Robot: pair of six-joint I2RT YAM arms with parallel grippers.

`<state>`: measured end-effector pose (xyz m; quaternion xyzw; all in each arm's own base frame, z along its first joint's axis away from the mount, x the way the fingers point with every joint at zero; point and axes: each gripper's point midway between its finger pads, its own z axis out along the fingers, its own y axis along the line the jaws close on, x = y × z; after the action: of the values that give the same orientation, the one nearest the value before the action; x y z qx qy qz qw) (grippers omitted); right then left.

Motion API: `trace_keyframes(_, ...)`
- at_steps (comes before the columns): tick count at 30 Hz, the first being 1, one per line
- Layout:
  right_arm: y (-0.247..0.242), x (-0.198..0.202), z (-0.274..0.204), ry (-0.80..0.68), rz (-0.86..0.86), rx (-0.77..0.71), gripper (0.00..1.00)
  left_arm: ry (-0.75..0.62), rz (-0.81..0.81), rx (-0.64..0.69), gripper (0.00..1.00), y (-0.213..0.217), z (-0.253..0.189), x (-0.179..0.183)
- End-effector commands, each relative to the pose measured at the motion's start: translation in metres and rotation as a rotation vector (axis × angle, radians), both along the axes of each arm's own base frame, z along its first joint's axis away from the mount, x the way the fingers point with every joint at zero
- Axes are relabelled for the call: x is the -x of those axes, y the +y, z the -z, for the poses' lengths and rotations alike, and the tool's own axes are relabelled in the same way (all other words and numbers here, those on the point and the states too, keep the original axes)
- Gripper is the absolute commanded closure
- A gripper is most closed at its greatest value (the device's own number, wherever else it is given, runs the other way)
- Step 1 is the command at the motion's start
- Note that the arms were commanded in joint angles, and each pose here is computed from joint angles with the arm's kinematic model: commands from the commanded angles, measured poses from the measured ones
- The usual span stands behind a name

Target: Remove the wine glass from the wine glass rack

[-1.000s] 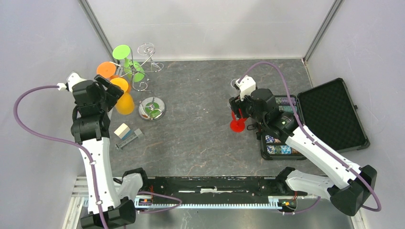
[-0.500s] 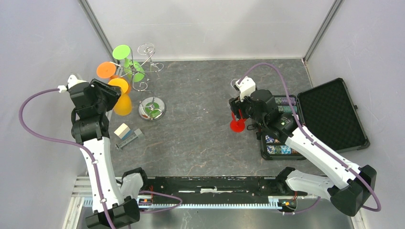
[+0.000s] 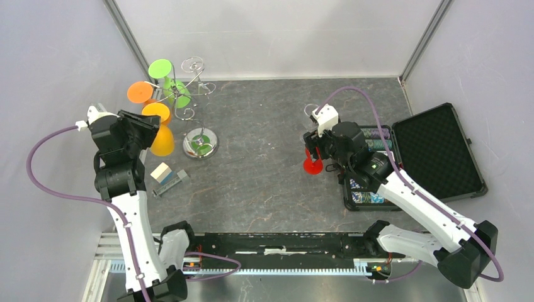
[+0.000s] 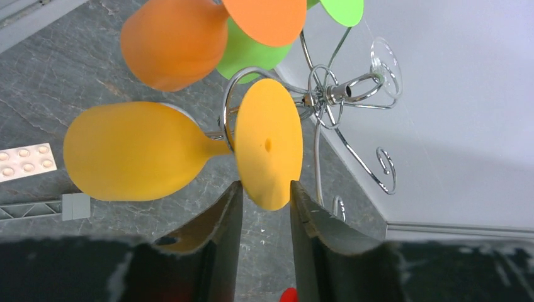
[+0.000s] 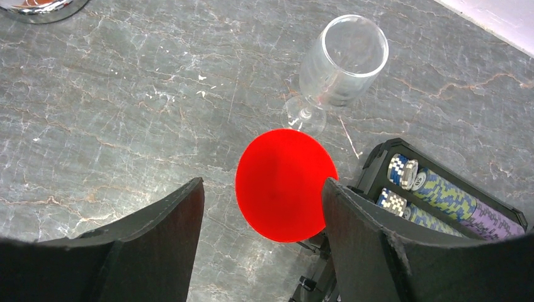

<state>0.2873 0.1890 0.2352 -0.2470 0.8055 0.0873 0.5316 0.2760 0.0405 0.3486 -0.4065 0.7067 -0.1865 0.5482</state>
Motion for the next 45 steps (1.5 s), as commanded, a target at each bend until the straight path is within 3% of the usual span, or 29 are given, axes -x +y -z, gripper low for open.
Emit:
trace_keyframes(1, 0.000, -0.003, -0.014, -0.053, 0.008, -0.039, 0.27, -0.062, -0.011, 0.073, 0.65, -0.004, -0.002, -0.002)
trace_keyframes(8, 0.000, -0.003, -0.011, -0.049, 0.005, -0.034, 0.27, -0.101, -0.010, 0.104, 0.77, -0.006, -0.005, -0.006)
trace_keyframes(12, 0.004, -0.001, -0.009, -0.044, -0.017, -0.036, 0.27, -0.115, -0.006, 0.107, 0.79, -0.007, -0.009, -0.006)
trace_keyframes(17, 0.006, -0.001, -0.007, -0.039, -0.029, -0.037, 0.27, -0.113, -0.024, 0.094, 0.62, -0.003, -0.009, -0.006)
trace_keyframes(20, 0.007, -0.001, -0.006, -0.035, -0.033, -0.037, 0.27, -0.121, -0.032, 0.091, 0.62, -0.001, -0.010, -0.008)
trace_keyframes(27, 0.007, 0.002, -0.004, -0.034, -0.042, -0.043, 0.27, -0.152, -0.026, 0.137, 0.70, -0.003, -0.011, -0.015)
trace_keyframes(35, 0.004, 0.004, -0.005, -0.044, -0.036, -0.045, 0.27, -0.196, -0.028, 0.145, 0.98, -0.006, -0.025, -0.010)
trace_keyframes(45, 0.003, 0.005, -0.008, -0.053, -0.040, -0.050, 0.27, -0.253, -0.080, 0.141, 0.98, 0.001, -0.045, -0.003)
